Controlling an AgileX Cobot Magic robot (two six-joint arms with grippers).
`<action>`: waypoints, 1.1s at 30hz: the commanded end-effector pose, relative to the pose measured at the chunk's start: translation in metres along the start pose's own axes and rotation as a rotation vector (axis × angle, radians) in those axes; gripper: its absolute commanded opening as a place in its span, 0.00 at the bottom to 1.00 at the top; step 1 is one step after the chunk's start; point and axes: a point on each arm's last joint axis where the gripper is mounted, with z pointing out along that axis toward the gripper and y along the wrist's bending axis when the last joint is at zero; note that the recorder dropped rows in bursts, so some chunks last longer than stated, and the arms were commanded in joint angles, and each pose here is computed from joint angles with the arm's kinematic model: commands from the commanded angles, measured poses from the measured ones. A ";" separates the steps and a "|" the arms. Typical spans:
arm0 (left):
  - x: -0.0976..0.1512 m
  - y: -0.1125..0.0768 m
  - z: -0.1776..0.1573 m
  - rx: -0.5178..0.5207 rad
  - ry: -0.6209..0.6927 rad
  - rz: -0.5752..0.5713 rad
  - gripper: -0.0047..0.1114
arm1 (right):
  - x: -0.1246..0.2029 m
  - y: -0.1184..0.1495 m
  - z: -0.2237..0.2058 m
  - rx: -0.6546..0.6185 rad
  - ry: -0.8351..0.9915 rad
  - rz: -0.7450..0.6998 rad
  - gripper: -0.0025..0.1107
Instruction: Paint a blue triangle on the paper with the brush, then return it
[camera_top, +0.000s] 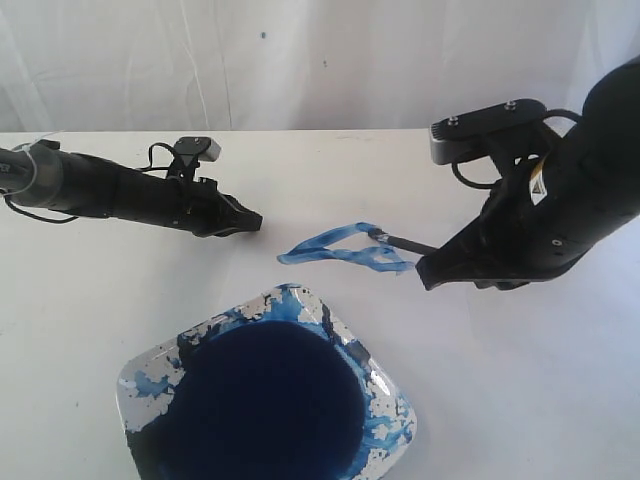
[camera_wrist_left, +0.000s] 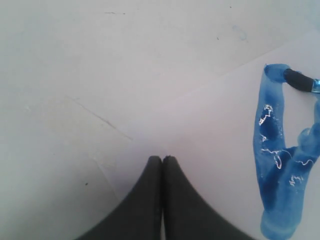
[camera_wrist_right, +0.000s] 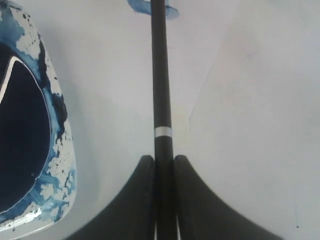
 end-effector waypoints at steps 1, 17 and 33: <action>-0.001 -0.002 0.001 0.011 -0.008 -0.013 0.04 | 0.004 0.001 -0.001 -0.005 0.043 -0.011 0.02; -0.001 -0.002 0.001 0.011 -0.008 -0.013 0.04 | 0.018 -0.003 -0.026 -0.005 0.077 0.005 0.02; -0.001 -0.002 0.001 0.011 -0.008 -0.013 0.04 | 0.024 -0.007 -0.059 -0.020 -0.044 0.022 0.02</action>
